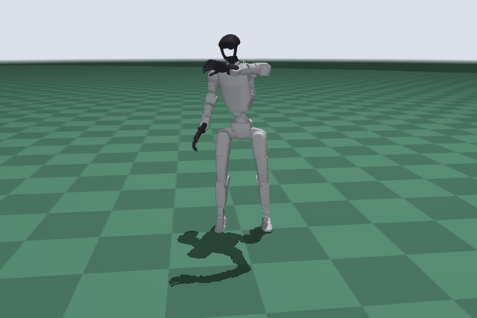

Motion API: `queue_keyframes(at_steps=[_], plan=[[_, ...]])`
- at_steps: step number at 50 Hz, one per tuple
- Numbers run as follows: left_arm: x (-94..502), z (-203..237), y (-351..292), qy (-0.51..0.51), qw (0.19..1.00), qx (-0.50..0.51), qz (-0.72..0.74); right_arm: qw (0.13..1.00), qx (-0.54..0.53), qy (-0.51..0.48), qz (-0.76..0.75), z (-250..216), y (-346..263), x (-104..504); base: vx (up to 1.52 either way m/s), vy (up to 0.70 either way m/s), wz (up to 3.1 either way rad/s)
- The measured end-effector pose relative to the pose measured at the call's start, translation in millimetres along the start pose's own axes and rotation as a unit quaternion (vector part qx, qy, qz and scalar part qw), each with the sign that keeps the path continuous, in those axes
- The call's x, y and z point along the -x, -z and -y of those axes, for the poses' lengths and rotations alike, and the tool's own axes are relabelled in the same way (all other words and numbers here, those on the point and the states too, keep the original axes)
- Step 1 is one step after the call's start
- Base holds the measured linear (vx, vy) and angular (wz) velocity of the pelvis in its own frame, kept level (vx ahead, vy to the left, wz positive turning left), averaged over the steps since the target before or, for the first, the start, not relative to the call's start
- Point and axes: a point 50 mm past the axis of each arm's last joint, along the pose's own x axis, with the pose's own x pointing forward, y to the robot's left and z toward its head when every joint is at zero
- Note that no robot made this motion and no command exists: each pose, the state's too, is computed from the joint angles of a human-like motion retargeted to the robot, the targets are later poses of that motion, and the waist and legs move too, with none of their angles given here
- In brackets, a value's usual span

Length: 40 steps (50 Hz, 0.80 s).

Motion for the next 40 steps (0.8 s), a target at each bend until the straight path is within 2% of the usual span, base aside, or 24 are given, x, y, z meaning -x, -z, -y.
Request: queue_keyframes(at_steps=[3, 7, 10, 13, 18, 29, 35, 40], plan=[[23.2, 32.9, 40.9, 0.118, 0.989, -0.087, -0.034, 0.999, 0.005, 0.034, 0.031, 15.1, -11.1, -6.2, 0.01, 0.04, -0.23], [135.8, 68.8, 108.3, 0.304, 0.912, -0.175, -0.214, 0.993, 0.033, 0.083, 0.081, 44.3, -30.0, -15.3, 0.01, 0.04, -0.49], [236.5, 57.5, 136.4, 0.463, 0.789, -0.195, -0.353, 0.991, 0.053, 0.062, 0.105, 43.5, -42.1, -17.6, 0.02, 0.03, -0.92], [302.3, 28.9, 140.8, 0.538, 0.707, -0.197, -0.414, 0.989, 0.057, 0.067, 0.115, 50.5, -43.5, -15.3, 0.03, 0.02, -1.06], [351.3, -2.4, 134.6, 0.580, 0.668, -0.211, -0.416, 0.991, 0.047, 0.099, 0.083, 62.0, -18.9, -4.3, 0.04, 0.02, -0.58], [369.6, -25.0, 138.0, 0.610, 0.626, -0.212, -0.438, 0.996, 0.052, 0.044, -0.049, 46.2, 55.6, 30.2, 0.02, 0.00, 0.43], [372.9, -33.8, 140.9, 0.610, 0.616, -0.217, -0.448, 0.997, 0.050, 0.026, -0.058, 41.8, 60.8, 32.2, -0.01, 0.00, 0.35], [362.9, -31.0, 146.4, 0.572, 0.631, -0.208, -0.481, 0.999, 0.033, 0.021, -0.037, 38.3, 48.9, 25.6, -0.02, 0.02, 0.53]])
